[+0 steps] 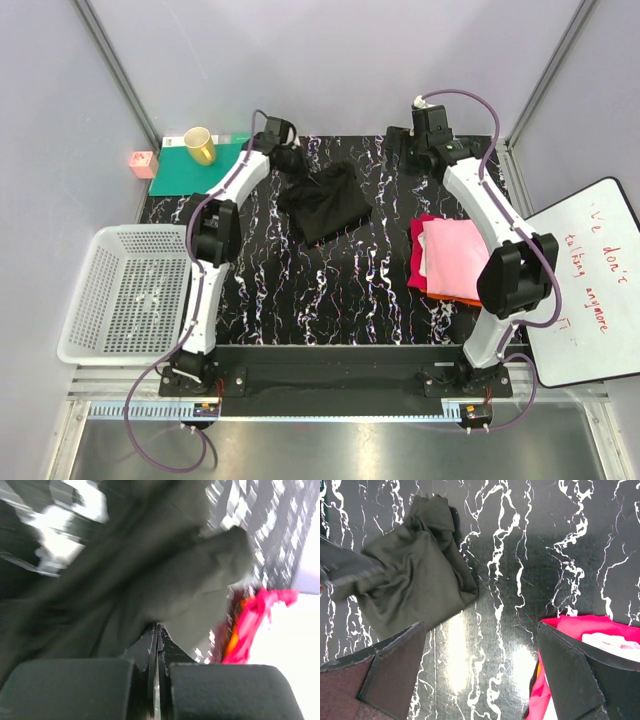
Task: Fold and stack the t-shirts
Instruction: Fold the tshirt, then neatly place the folded tshirt to the corner
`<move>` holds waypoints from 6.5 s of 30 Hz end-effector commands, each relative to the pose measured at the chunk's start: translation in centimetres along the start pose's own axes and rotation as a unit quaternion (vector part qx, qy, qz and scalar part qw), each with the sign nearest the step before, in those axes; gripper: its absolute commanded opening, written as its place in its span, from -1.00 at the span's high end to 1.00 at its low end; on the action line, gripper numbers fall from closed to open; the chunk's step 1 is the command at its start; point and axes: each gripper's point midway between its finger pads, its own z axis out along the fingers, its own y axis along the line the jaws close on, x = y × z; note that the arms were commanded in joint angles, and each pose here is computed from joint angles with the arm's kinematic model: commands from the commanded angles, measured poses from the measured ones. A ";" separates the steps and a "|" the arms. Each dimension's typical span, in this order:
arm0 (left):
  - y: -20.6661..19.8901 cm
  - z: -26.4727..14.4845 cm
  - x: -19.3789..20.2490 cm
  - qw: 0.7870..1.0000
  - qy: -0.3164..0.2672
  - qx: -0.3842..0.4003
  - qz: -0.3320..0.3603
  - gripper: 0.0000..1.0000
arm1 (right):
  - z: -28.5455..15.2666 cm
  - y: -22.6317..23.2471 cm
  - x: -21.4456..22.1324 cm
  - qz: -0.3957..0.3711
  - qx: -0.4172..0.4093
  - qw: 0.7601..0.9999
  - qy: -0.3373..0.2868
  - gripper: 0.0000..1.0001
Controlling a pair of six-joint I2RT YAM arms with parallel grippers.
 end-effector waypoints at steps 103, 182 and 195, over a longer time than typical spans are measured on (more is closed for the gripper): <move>-4.0 -19.1 4.2 0.989 -0.005 0.147 0.007 0.88 | 6.4 5.7 10.3 0.208 -0.213 0.928 0.226 1.00; -4.3 -19.0 8.1 0.986 0.044 0.155 0.038 0.90 | -11.4 -24.0 8.6 0.292 0.197 0.931 0.095 1.00; -4.1 -18.8 8.2 0.987 0.047 0.150 0.038 0.90 | -10.5 -28.9 18.0 0.322 0.270 0.883 0.210 1.00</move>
